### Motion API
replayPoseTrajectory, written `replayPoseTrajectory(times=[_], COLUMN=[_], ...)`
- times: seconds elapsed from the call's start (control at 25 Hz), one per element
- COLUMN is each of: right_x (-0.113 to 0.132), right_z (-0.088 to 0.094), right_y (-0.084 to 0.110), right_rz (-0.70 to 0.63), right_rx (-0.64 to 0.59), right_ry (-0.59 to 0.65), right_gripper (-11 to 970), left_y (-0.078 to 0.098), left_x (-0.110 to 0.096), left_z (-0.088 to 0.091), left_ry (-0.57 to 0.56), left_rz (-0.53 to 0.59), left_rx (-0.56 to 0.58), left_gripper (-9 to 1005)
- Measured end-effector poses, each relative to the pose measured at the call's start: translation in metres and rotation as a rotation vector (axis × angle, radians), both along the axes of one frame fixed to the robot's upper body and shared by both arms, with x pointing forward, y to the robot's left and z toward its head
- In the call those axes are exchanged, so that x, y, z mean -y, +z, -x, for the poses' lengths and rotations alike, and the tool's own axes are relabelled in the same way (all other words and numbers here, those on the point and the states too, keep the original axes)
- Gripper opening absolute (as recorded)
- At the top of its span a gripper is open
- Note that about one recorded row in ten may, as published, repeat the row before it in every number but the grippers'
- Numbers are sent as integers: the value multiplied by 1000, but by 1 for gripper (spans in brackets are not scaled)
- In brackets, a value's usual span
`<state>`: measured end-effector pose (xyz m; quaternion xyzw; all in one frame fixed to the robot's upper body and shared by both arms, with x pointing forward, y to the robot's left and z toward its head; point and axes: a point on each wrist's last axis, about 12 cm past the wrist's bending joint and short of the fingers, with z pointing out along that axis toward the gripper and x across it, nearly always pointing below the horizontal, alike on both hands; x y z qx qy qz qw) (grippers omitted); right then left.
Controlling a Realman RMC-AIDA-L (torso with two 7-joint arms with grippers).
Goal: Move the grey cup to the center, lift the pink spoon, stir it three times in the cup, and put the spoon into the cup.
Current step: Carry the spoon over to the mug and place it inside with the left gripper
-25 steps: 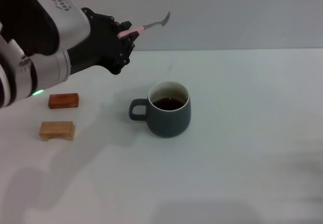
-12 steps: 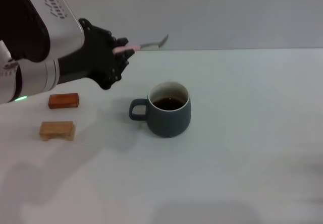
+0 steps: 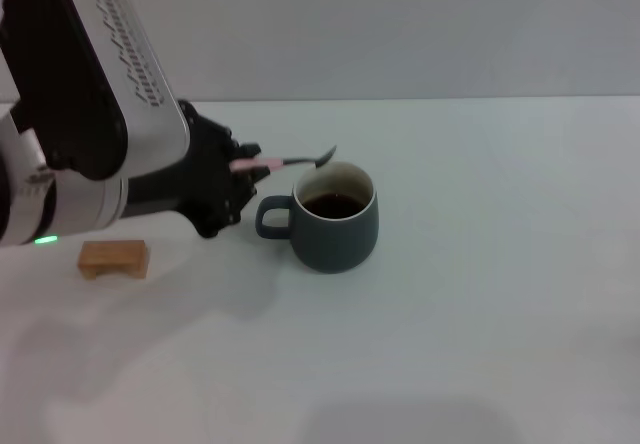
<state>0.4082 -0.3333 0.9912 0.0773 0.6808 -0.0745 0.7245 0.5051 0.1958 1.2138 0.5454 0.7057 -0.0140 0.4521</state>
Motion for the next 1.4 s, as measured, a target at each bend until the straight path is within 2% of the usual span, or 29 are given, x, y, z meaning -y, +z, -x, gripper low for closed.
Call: replayPoseTrajectory(times=[0.4, 0.68, 1.08, 1.4], right_x=[1, 0, 1, 2], right_z=[1, 1, 3, 4], right_y=[0, 0, 0, 0], right_rz=[3, 2, 2, 1], right_rx=[-1, -3, 0, 5], right_ry=[-2, 1, -4, -5], right_gripper=[-1, -1, -1, -1], left_y=[-16, -26, -33, -32], left_x=[7, 17, 26, 31], left_z=[-8, -22, -41, -48], left_ry=[-26, -49, -63, -73], left_rz=[-25, -107, -127, -134], left_rx=[-64, -80, -103, -93], left_gripper=[139, 139, 138, 139])
